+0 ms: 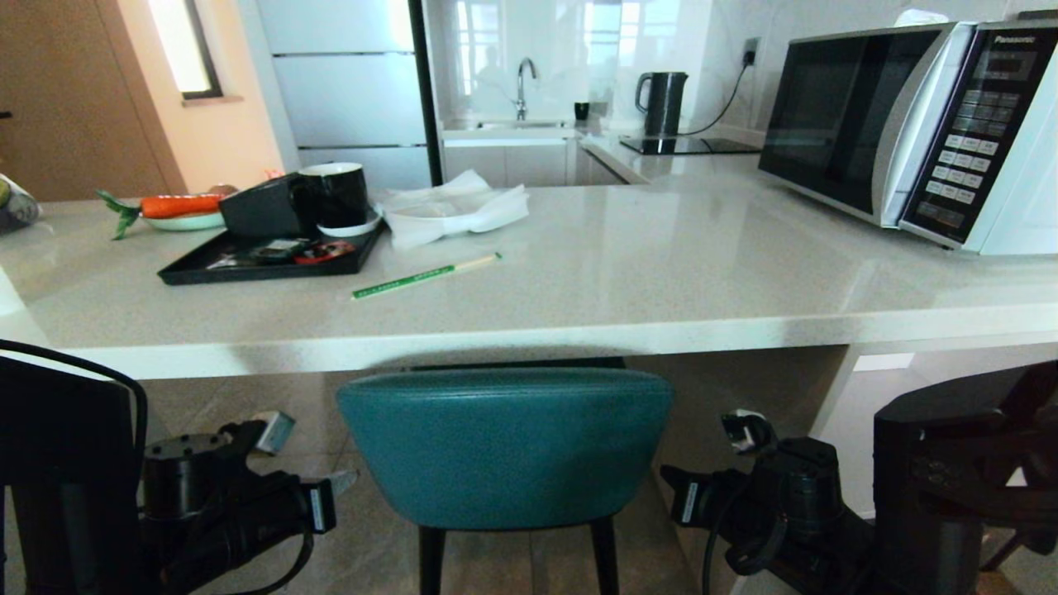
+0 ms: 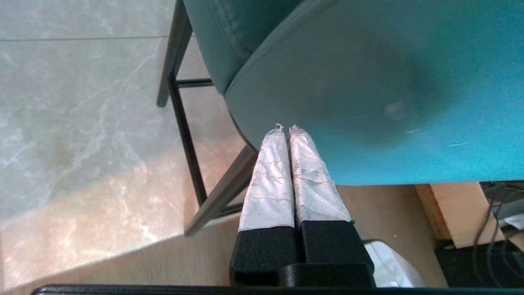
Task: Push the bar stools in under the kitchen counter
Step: Pull the blue chair out from under the dining table
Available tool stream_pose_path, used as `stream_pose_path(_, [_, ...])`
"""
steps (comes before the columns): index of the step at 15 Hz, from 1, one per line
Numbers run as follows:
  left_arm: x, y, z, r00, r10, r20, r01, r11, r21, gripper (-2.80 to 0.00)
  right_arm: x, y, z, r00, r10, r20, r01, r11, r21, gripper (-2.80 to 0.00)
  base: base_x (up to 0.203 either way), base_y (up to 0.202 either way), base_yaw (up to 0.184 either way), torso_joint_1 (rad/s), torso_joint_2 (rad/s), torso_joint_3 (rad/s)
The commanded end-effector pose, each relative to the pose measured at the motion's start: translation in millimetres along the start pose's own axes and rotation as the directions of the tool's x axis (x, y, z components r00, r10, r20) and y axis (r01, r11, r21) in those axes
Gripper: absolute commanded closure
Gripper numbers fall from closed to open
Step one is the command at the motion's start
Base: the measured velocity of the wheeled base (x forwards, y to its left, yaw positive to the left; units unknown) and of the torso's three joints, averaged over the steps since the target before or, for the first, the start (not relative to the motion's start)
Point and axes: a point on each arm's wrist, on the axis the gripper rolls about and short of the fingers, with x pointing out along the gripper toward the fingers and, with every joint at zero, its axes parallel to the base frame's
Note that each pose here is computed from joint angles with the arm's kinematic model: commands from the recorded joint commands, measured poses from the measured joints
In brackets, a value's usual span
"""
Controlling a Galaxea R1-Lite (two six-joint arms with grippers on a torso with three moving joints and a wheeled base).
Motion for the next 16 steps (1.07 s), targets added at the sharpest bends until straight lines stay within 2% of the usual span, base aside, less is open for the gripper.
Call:
stream_pose_path(1, [0.5,-1.6,0.4,1.000,-0.009,0.005,0.009,1.000,0.004,0.00,1.0,-0.5,-1.4,1.000,0.000,-0.001,0.000,1.000,0.003,0.00,0.000,0.000,0.000,-0.159,0.42,0.258])
stream_pose_path(6, [-2.4,-4.5,7.5,0.999,-0.015,0.037,0.014,1.000,0.017,0.00,3.3,0.3,1.1,1.000,0.001,0.014,-0.001,1.000,0.004,0.00,0.000,0.000,0.000,-0.154,0.44,0.287])
stream_pose_path(9, [-7.4,-7.9,29.2,0.990,-0.018,0.137,0.011,0.999,0.051,0.00,4.9,-4.0,5.9,0.998,-0.044,0.050,0.044,0.999,0.015,0.00,0.000,0.000,0.000,-0.049,0.16,0.103])
stream_pose_path(13, [-6.6,-8.7,70.2,0.950,-0.029,0.310,-0.003,0.995,0.102,0.00,13.6,-15.9,29.4,0.985,-0.080,0.150,0.079,0.997,0.013,0.00,0.000,0.000,0.000,-0.006,0.03,0.017])
stream_pose_path(16, [1.3,-7.4,79.6,0.939,-0.036,0.343,-0.003,0.993,0.115,0.00,25.9,-16.7,49.8,0.969,-0.067,0.238,0.068,0.998,0.005,0.00,0.000,0.000,0.000,0.000,0.00,0.000])
